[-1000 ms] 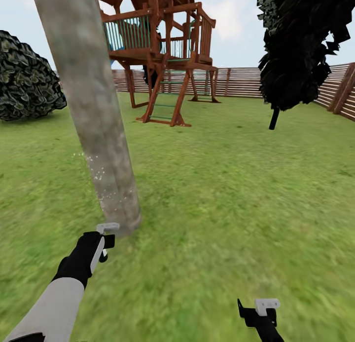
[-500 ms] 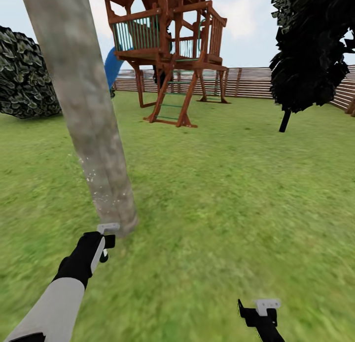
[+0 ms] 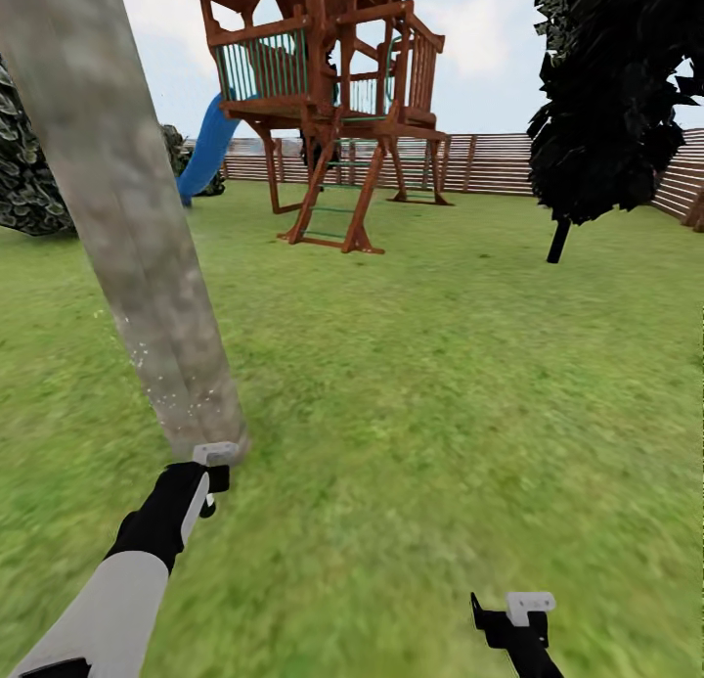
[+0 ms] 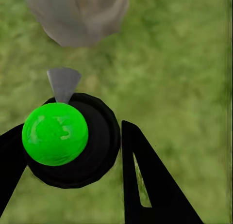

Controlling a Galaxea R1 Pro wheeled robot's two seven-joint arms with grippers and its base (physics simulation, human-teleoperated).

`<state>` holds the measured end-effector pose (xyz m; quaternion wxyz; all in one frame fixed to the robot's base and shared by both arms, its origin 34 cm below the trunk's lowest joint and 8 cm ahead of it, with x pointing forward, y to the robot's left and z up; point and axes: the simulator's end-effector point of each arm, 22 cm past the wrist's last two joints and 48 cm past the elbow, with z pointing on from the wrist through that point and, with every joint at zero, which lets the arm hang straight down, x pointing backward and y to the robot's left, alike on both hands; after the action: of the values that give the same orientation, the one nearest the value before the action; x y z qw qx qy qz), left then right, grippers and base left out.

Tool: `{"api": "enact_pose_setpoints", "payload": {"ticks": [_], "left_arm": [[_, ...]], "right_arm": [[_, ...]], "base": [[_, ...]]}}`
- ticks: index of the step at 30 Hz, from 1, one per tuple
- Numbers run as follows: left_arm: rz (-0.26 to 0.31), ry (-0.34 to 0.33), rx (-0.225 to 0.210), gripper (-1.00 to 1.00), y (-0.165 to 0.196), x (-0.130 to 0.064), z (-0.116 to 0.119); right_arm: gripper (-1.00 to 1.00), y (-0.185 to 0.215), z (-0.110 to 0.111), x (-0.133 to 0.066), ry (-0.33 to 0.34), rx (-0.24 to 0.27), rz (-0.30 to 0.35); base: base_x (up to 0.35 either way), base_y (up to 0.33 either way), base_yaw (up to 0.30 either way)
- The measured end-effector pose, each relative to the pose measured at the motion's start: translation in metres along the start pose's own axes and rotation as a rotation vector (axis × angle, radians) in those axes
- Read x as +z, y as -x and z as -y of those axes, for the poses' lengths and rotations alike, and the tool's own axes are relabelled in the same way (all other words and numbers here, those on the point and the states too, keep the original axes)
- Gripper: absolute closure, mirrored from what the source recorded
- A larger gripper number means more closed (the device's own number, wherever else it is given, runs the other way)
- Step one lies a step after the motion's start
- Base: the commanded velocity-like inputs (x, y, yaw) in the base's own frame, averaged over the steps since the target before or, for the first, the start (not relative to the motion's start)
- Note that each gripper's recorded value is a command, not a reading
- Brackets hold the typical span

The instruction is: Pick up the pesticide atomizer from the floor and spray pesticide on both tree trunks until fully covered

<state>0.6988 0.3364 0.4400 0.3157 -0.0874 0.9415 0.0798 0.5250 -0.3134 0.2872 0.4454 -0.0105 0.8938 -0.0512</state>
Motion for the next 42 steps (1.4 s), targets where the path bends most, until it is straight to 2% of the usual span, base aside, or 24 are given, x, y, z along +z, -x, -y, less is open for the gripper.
{"api": "enact_pose_setpoints", "payload": {"ticks": [11, 42], "left_arm": [[0.0, 0.0, 0.0, 1.0, 0.0, 0.0, 0.0], [0.0, 0.001, -0.001, 1.0, -0.0002, 0.0003, -0.0009]], "right_arm": [[-1.0, -0.0001, -0.0013, -0.0001, 0.001, 0.001, 0.0], [-1.0, -0.0002, -0.002, 0.0, 0.002, 0.002, -0.001]], "base": [[0.091, -0.273, 0.048], [0.121, -0.269, 0.275]]}}
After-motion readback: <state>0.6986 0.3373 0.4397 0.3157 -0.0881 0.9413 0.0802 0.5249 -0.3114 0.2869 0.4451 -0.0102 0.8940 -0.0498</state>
